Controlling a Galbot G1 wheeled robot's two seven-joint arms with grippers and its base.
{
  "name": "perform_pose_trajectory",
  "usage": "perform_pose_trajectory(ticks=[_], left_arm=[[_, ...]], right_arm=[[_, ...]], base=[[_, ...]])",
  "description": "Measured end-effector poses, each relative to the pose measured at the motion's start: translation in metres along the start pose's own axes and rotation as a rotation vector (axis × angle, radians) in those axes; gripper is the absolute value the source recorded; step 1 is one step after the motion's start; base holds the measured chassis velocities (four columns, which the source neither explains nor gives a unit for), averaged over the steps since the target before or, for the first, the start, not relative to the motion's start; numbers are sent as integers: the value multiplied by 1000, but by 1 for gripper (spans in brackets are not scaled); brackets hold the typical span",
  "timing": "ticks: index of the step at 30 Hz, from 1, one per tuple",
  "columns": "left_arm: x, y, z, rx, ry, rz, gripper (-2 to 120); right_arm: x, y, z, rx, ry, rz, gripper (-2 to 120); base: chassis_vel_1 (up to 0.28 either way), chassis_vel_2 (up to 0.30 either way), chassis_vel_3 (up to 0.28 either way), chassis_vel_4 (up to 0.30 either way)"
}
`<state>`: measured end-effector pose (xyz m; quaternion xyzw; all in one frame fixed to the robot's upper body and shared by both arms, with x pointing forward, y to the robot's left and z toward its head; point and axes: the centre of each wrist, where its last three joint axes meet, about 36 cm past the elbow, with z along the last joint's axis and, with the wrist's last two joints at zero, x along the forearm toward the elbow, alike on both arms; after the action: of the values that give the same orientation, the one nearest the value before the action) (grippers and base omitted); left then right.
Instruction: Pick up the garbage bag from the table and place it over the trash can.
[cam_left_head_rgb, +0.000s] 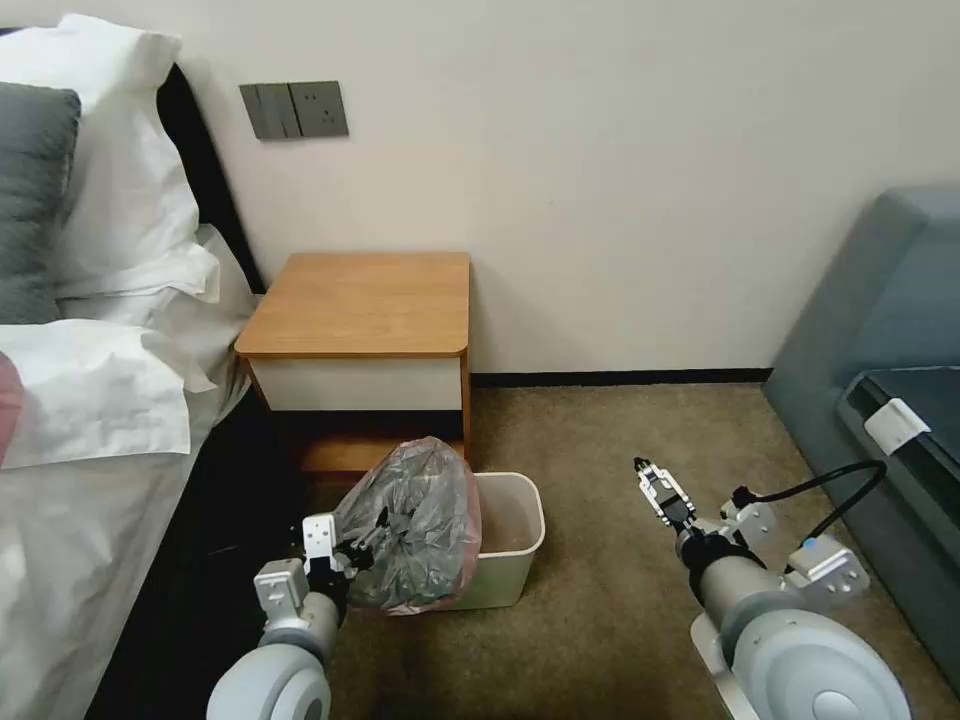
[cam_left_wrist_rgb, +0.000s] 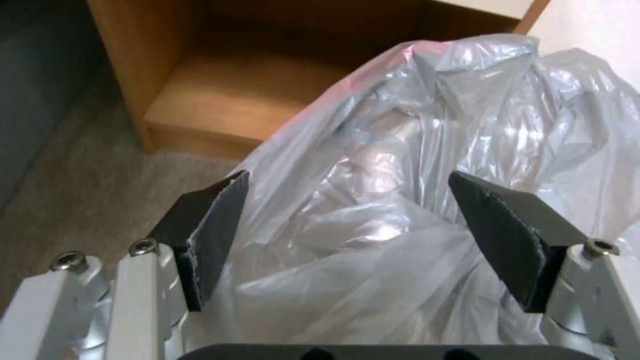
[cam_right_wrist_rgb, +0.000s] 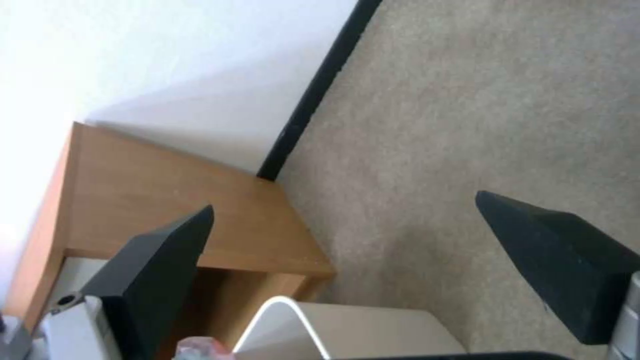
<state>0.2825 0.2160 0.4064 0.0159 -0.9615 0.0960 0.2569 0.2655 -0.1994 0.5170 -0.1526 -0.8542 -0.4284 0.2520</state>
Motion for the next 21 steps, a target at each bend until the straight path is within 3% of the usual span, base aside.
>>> perform_pose_trajectory(ticks=[2,6,9,21], left_arm=[[0,-1,0,0,8,-4,78],[0,-3,1,-15,29,-25,61],[0,-3,1,-28,28,-34,57],[-14,-9,1,-38,28,-24,59]], right_arm=[[0,0,0,0,-1,1,100],[-2,0,2,-2,-2,4,100],[-3,0,4,-4,-1,6,100],[-6,-1,9,-6,11,18,100]], base=[[0,0,0,0],[0,0,0,0],[0,0,0,0],[0,0,0,0]])
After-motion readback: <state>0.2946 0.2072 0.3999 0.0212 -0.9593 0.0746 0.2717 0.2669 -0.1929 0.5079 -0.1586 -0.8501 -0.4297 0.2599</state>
